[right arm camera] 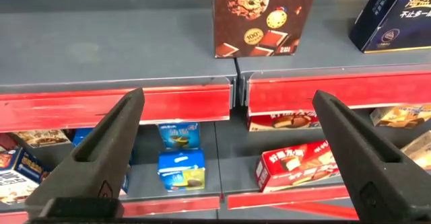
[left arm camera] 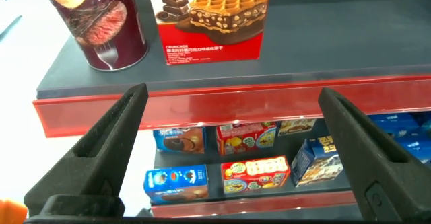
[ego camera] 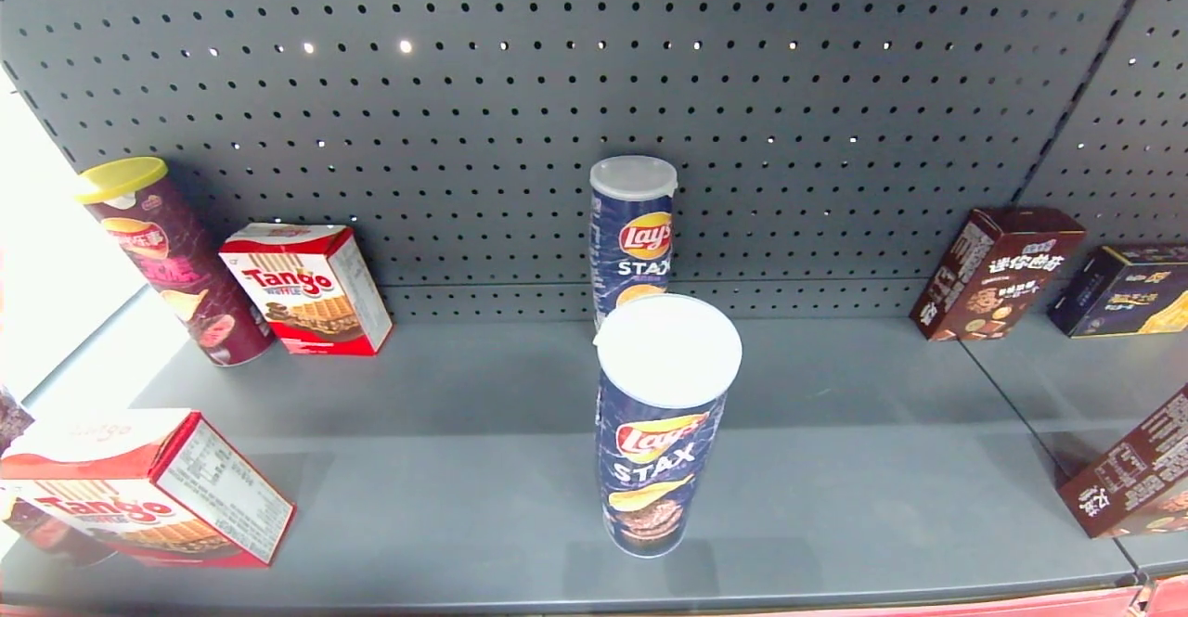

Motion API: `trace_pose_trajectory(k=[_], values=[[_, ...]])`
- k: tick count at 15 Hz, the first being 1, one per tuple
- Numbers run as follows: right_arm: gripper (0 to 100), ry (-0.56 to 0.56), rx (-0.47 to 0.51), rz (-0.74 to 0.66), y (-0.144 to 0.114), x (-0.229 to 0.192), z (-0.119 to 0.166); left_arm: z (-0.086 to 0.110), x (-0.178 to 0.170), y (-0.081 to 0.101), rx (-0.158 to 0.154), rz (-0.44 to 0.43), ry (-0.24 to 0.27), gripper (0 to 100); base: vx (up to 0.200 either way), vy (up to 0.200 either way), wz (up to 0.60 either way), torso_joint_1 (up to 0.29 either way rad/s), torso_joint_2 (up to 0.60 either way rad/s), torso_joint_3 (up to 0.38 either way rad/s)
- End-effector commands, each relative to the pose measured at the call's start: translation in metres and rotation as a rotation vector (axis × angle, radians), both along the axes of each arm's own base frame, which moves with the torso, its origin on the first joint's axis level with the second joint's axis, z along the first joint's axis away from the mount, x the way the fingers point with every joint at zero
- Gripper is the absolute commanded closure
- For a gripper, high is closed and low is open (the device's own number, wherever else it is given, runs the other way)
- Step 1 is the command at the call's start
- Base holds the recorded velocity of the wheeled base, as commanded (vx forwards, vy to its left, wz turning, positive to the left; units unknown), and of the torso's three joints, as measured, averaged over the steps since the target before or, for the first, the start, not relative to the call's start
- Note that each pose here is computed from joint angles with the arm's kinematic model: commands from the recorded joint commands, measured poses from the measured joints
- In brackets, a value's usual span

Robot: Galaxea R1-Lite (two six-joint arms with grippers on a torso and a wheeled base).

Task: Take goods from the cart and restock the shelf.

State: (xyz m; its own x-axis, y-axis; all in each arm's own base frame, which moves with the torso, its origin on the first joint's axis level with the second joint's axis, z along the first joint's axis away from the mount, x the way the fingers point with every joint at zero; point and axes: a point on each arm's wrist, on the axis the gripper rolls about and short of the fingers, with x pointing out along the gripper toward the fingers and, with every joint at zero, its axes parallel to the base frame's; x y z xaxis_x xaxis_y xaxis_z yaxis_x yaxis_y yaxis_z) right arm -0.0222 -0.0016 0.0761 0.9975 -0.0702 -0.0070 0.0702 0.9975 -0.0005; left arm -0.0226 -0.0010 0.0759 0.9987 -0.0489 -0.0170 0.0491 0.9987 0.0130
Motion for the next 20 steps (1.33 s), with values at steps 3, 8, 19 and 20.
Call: trace_pose_trajectory(k=[3,8,19,20], values=[[0,0.004,0.000,0.000,0.0000,0.0003,-0.0001,0.0000,0.0002,0.0000,0.008,-0.003,-0.001,0,0.000,0.000,0.00,0.000,0.00,0.000],[0,0.002,-0.001,0.006,0.0001,0.0003,0.0000,-0.0001,0.0003,0.0000,0.003,0.001,-0.002,0,-0.040,0.000,0.00,0.000,0.00,0.000],[0,0.001,0.002,0.007,0.0002,0.0002,0.0000,-0.0001,0.0004,0.0001,0.005,0.004,-0.005,0,0.000,0.000,0.11,0.001,0.00,0.000],[0,0.001,0.002,0.007,0.0002,0.0002,0.0000,0.0001,0.0004,0.0001,0.005,0.004,-0.006,0,0.000,0.000,0.00,0.000,0.00,0.000]])
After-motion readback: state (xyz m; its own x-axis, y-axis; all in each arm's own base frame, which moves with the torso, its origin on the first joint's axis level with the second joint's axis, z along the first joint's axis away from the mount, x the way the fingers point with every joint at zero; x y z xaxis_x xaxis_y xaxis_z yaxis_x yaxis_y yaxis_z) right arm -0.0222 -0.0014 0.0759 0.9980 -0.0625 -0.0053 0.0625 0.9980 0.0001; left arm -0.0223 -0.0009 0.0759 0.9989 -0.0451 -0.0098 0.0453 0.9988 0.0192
